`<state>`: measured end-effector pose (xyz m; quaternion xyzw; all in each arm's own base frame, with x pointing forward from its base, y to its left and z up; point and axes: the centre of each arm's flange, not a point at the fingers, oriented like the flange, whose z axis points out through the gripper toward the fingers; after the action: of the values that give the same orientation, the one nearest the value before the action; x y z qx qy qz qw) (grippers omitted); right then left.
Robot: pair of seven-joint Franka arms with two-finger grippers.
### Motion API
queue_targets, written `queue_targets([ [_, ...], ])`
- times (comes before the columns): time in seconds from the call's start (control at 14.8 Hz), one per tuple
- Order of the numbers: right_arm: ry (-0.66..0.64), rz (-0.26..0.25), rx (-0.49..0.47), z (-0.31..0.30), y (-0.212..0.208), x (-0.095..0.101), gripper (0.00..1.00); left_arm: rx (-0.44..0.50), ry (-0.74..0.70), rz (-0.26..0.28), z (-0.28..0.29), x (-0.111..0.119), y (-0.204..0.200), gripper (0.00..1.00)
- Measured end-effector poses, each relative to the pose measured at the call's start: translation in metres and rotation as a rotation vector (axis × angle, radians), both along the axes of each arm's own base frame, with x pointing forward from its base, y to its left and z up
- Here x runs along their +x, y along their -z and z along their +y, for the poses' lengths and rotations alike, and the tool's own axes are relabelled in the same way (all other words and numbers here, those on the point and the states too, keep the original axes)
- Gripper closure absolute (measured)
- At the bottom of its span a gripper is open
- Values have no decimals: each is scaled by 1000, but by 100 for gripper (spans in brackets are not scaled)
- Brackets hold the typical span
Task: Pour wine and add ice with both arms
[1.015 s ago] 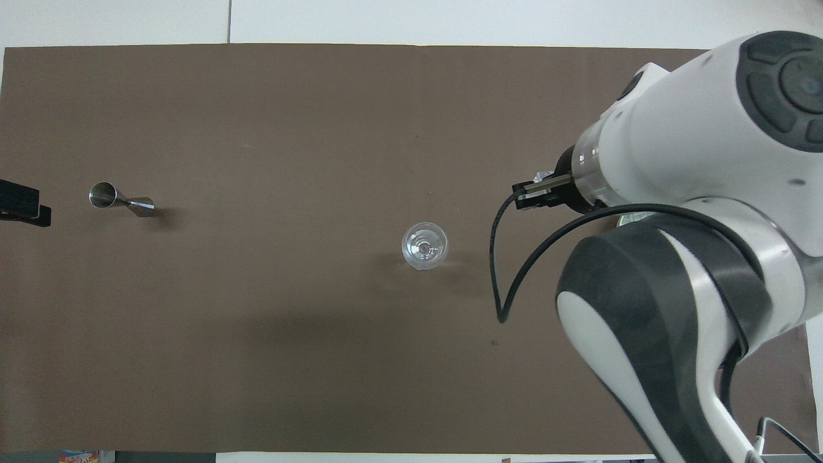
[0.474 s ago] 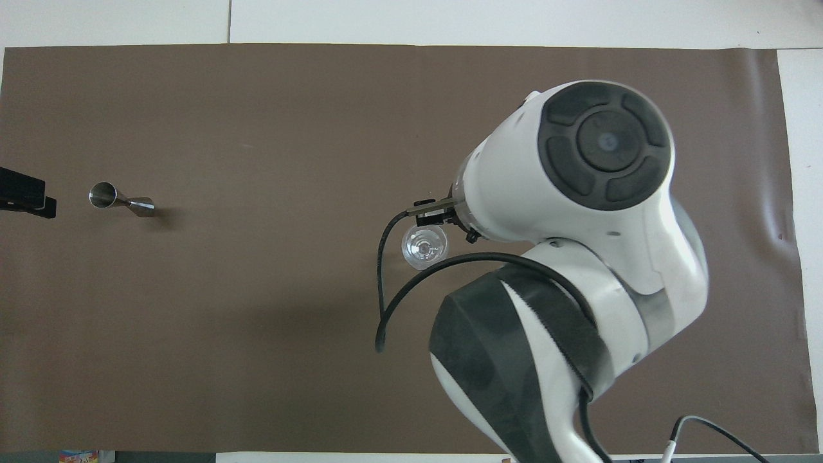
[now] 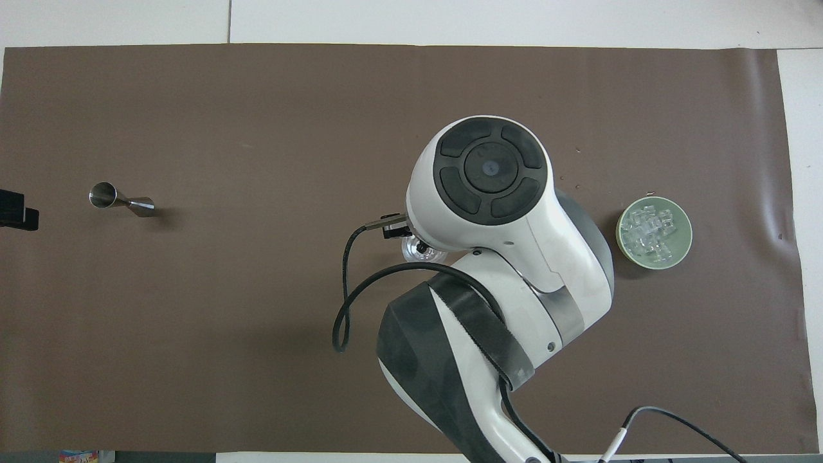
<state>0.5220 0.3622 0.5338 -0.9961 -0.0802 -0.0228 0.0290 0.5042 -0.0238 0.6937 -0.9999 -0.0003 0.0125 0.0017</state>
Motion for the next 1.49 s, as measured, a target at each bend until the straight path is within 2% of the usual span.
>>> queue_targets([
  [0.47,-35,29,-59,5,25,-18,75,1,-1,40,2,13,22,0],
  [0.81,-39,42,-73,0,31,-26,75,0,1,12,1,22,27,0],
  [1.49,-48,31,-63,1,42,-33,75,0,7,17,0,24,36,0],
])
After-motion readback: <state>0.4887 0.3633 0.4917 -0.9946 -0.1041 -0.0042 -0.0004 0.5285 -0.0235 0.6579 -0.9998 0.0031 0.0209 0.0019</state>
